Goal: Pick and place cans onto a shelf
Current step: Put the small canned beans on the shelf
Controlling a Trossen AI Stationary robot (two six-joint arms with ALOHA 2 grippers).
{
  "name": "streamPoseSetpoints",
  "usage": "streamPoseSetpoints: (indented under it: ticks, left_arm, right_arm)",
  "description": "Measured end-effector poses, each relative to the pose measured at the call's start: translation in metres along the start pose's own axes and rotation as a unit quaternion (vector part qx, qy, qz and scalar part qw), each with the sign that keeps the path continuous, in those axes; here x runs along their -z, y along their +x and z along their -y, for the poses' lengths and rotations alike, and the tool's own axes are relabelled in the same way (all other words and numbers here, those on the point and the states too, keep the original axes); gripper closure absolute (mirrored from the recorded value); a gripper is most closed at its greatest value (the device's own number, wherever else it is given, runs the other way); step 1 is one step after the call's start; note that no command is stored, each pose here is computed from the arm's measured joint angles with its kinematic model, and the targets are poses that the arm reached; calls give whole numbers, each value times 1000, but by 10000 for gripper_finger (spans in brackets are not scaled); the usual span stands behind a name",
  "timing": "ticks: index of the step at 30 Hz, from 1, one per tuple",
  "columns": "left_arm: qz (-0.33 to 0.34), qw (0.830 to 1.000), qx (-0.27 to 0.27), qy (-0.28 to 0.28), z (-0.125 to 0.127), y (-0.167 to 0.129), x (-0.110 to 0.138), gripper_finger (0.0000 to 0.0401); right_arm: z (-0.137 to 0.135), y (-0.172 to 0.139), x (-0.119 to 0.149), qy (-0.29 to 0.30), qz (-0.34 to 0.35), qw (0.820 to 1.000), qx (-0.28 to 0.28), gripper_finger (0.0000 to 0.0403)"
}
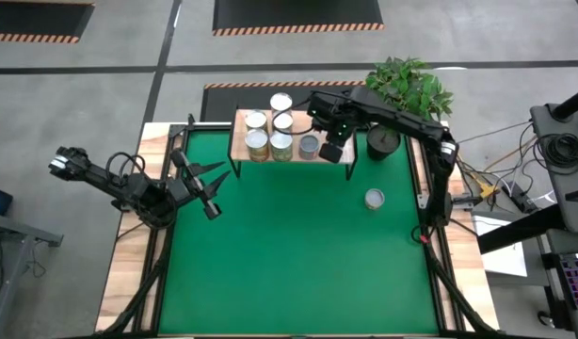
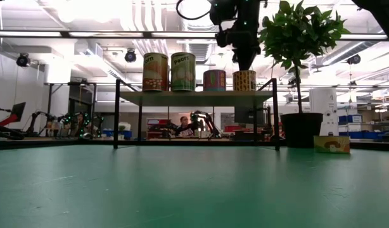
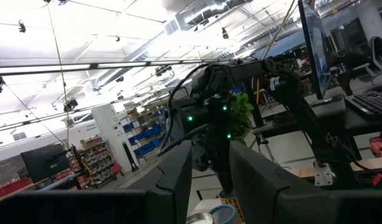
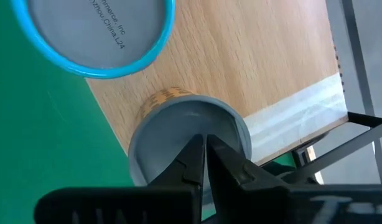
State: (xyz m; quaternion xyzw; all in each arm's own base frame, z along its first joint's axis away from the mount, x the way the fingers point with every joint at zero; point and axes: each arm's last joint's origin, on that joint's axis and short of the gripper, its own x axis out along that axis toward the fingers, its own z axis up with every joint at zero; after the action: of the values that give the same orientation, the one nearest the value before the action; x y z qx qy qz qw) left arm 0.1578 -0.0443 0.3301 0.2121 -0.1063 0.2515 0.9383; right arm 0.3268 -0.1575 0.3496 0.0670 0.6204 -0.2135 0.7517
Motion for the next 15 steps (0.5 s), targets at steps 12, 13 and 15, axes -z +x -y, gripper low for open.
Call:
streamPoseSetpoints:
  ticks: [12, 13, 15]
  left_arm:
    - [0, 1000, 0, 0, 0, 0, 0, 310]
    - [0, 1000, 0, 0, 0, 0, 0, 310]
    - [0, 1000, 0, 0, 0, 0, 0, 310]
  right_arm:
    - [1, -20, 7, -20, -12, 1000, 0, 394]
    - [0, -20, 7, -26, -14, 1000, 1, 394]
    - [-1, -21, 8, -32, -12, 999, 9, 394]
